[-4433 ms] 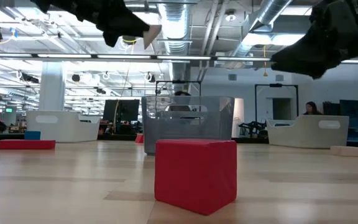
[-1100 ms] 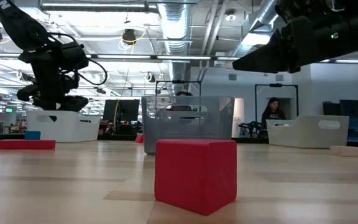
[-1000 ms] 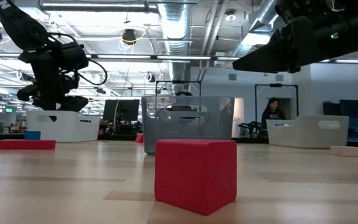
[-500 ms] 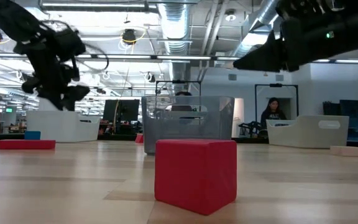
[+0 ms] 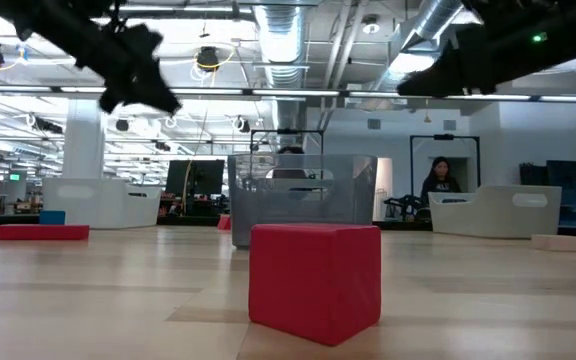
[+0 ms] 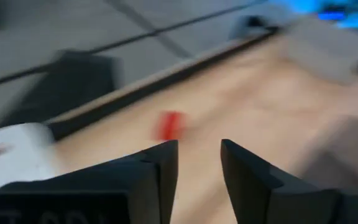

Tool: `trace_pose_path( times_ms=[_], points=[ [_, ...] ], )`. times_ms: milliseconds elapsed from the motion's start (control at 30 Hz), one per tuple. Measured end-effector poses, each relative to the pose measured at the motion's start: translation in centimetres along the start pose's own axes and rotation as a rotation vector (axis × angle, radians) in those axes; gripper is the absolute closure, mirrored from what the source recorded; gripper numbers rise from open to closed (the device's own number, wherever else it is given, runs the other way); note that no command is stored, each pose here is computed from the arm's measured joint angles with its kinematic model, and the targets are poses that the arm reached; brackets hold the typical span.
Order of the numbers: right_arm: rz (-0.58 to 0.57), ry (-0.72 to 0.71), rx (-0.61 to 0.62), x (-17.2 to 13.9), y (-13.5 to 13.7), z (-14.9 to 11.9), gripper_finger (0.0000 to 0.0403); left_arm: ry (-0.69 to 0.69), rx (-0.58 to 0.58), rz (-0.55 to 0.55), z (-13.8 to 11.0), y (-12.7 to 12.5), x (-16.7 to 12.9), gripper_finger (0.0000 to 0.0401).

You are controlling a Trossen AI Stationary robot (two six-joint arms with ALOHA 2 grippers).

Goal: Sort & place blocks by color
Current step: Put the right brown block into the white bin

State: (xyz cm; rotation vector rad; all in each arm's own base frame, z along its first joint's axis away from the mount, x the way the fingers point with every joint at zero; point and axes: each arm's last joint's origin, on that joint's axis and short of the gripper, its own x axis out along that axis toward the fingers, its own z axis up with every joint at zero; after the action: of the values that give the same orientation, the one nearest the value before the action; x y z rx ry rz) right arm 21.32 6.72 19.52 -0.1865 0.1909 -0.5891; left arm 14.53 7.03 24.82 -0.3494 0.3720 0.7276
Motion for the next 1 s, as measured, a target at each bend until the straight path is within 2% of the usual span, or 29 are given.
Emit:
trace_pose_path(
  times_ms=[133,233,333,533,800,1000],
  points=[
    [-0.077,0.041,-0.111,-1.6,-0.9,0.0,0.0179,-0.057,0.068,-0.188,0.1,-3.0,-0.2,0.0306],
    [-0.113,0.026,-0.076,-3.0,-1.7,0.5,0.0179,-0.109,0.145,-0.253,-0.1,-5.1,0.0,0.0307],
    [-0.099,-0.005,-0.018,-4.3,-2.6,1.4,0.0179,-0.148,0.200,-0.259,-0.4,-6.6,0.8,0.0307],
    [-0.070,-0.042,0.070,-5.8,-4.0,2.4,0.0179,-0.152,0.226,-0.306,-1.1,-8.4,3.0,0.0298],
    [-0.098,0.025,0.168,-6.2,-5.1,0.6,0.0179,-0.191,0.210,-0.427,-1.5,-9.9,4.8,0.0239],
    [-0.082,0.043,0.217,-6.4,-5.5,0.4,0.0179,-0.163,0.250,-0.444,-1.0,-12.3,6.9,0.0202]
  ],
)
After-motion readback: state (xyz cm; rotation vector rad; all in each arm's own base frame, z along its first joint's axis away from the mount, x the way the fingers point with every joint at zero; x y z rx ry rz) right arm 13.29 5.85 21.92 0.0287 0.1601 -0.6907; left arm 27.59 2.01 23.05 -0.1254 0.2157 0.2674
